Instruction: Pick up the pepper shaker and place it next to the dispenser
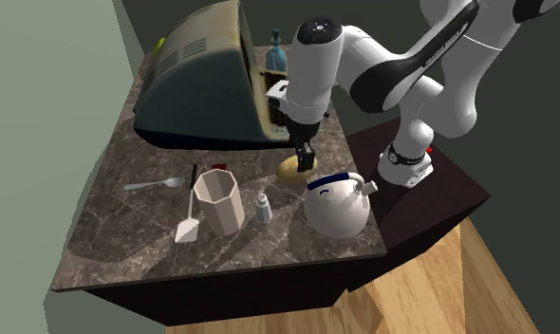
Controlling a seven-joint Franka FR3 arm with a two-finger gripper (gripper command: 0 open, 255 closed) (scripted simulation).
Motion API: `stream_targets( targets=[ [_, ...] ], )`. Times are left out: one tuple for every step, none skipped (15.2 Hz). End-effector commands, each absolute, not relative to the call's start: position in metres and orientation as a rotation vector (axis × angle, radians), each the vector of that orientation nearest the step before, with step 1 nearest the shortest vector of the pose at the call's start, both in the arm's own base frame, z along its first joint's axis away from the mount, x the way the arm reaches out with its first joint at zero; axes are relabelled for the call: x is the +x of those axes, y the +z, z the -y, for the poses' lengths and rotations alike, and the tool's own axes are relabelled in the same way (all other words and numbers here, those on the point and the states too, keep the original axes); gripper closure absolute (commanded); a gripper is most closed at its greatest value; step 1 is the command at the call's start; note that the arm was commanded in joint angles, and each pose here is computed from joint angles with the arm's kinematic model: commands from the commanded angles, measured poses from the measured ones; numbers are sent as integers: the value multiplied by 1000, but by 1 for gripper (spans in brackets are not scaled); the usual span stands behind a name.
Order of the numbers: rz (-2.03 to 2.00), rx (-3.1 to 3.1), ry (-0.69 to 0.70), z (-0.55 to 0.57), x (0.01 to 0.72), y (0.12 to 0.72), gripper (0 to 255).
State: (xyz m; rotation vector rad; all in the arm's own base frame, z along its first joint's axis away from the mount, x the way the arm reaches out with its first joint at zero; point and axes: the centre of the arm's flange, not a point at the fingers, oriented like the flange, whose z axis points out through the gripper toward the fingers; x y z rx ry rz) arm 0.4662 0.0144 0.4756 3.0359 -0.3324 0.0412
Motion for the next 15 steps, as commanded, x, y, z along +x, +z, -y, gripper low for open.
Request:
stream_targets(
  targets=[
    [348, 3028, 42, -22, 489, 460, 0],
    [355, 3024, 42, -25, 500, 453, 0],
    [362, 3020, 42, -28, 511, 445, 0],
    [370, 3016, 42, -31, 522, 438, 0],
    [377, 3012, 42, -34, 533, 431, 0],
    [384, 3008, 42, -37, 544, 424, 0],
    [392, 3004, 42, -40, 555, 416, 0],
    [399, 3000, 42, -42, 566, 409, 0],
    [406, 2996, 42, -45, 576, 402, 0],
    [413, 2992, 42, -47, 587, 394, 0],
    [414, 2991, 42, -47, 588, 394, 0],
    [414, 2991, 42, -47, 588, 389, 0],
    [414, 2991, 42, -46, 588, 384, 0],
    [414, 2991, 42, -45, 588, 379, 0],
    [414, 2991, 42, -45, 588, 373, 0]
  ],
)
